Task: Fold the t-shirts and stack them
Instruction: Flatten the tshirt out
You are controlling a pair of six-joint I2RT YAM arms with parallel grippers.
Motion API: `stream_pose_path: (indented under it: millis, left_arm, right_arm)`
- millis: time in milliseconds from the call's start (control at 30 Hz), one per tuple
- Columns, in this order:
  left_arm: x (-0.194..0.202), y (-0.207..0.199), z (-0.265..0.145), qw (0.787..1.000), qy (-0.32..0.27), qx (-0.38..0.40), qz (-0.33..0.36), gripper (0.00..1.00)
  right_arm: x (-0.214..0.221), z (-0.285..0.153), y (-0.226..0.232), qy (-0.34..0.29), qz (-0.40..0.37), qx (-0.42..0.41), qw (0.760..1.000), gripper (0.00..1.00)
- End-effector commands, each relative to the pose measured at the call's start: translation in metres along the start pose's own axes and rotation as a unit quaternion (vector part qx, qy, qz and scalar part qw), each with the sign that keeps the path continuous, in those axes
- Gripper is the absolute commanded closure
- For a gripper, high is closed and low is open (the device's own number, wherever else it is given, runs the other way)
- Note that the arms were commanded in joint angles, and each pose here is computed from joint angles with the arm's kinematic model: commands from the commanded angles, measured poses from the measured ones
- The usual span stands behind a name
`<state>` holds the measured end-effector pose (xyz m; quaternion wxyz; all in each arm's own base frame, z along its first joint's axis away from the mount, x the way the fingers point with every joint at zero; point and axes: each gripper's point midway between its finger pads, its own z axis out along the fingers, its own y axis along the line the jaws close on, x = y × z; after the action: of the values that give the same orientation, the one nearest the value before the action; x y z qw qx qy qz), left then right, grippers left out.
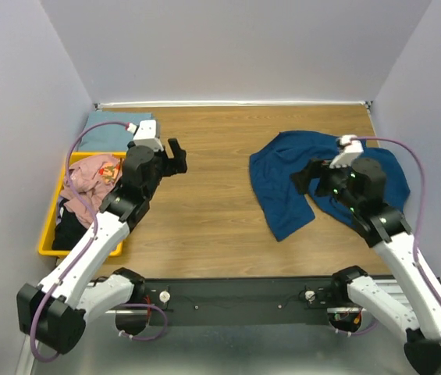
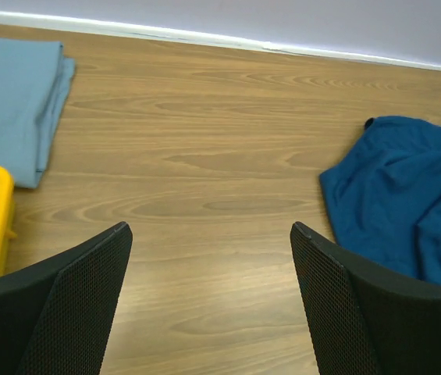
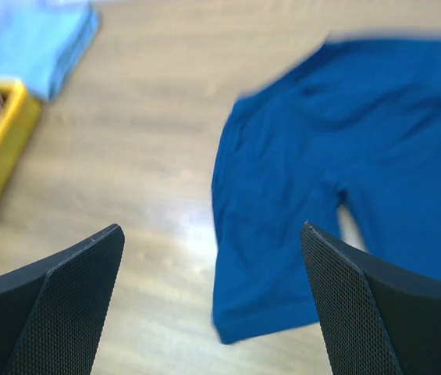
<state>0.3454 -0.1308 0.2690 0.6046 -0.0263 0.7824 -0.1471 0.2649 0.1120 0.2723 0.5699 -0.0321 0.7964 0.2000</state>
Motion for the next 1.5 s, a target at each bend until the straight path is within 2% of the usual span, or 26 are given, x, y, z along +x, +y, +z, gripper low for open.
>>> stream_pose_path:
  millis: [0,133,167,200,233,300,433,467,567,733,867,967,1000,1033,1067,1167,1267,1333,1367,1467]
  left_arm:
    - [-0.008,0.016,-0.017,0.999,-0.035,-0.018,0.020,0.10]
    - [0.013,0.024,-0.016,0.999,-0.029,-0.017,0.036,0.10]
    - [0.019,0.025,-0.015,0.999,-0.024,-0.014,0.038,0.11]
    - [0.025,0.026,-0.015,0.999,-0.018,-0.014,0.041,0.10]
    - [0.028,0.025,-0.013,0.999,-0.021,-0.010,0.040,0.11]
    - [0.035,0.027,-0.011,0.999,-0.019,-0.011,0.042,0.11]
    - [0.036,0.027,-0.010,0.999,-0.015,-0.008,0.046,0.11]
    - [0.036,0.026,-0.009,0.999,-0.015,-0.005,0.045,0.12]
    - [0.036,0.021,-0.007,0.999,-0.012,0.007,0.042,0.12]
    - [0.035,0.027,-0.007,0.999,-0.011,-0.003,0.038,0.13]
    - [0.036,0.033,-0.007,0.999,-0.005,-0.013,0.039,0.13]
    - [0.033,0.033,-0.008,0.999,-0.007,-0.012,0.037,0.13]
    - [0.032,0.033,-0.009,0.999,-0.009,-0.010,0.037,0.13]
    - [0.032,0.034,-0.009,0.999,-0.010,-0.010,0.036,0.13]
    - [0.031,0.033,-0.010,0.999,-0.012,-0.009,0.036,0.13]
    - [0.028,0.034,-0.012,0.999,-0.018,-0.009,0.034,0.13]
    - [0.023,0.035,-0.016,0.999,-0.030,-0.012,0.032,0.13]
    - [0.014,0.036,-0.021,0.998,-0.049,-0.014,0.028,0.13]
    - [0.012,0.036,-0.025,0.998,-0.056,-0.013,0.027,0.13]
    - [0.010,0.036,-0.027,0.997,-0.067,-0.009,0.026,0.14]
  right_arm:
    - [0.059,0.030,0.012,0.133,0.021,-0.046,0.990,0.00]
    - [0.113,0.056,0.012,0.243,0.052,-0.056,0.967,0.05]
    - [0.135,0.066,0.009,0.285,0.061,-0.052,0.955,0.13]
    - [0.133,0.066,0.009,0.283,0.061,-0.053,0.956,0.17]
    - [0.153,0.073,0.006,0.317,0.069,-0.048,0.945,0.21]
    - [0.165,0.081,0.004,0.337,0.073,-0.038,0.938,0.31]
    - [0.192,0.104,-0.002,0.363,0.042,0.002,0.931,0.41]
    - [0.198,0.109,-0.003,0.368,0.038,0.009,0.929,0.47]
    - [0.216,0.124,-0.002,0.387,0.025,0.028,0.921,0.56]
    - [0.250,0.132,0.013,0.425,0.007,0.036,0.904,0.56]
    - [0.281,0.121,0.052,0.474,-0.016,-0.007,0.880,0.56]
    - [0.303,0.106,0.094,0.527,-0.048,-0.073,0.845,0.56]
    - [0.298,0.109,0.114,0.526,-0.057,-0.098,0.843,0.56]
    - [0.311,0.096,0.127,0.559,-0.054,-0.120,0.818,0.56]
    - [0.317,0.084,0.151,0.570,-0.066,-0.150,0.805,0.56]
    - [0.314,0.066,0.210,0.573,-0.066,-0.220,0.786,0.55]
    - [0.295,0.071,0.236,0.548,-0.064,-0.235,0.800,0.55]
    - [0.272,0.079,0.235,0.514,-0.075,-0.217,0.826,0.54]
    - [0.259,0.094,0.224,0.485,-0.090,-0.182,0.851,0.54]
    - [0.215,0.122,0.181,0.433,-0.079,-0.111,0.891,0.54]
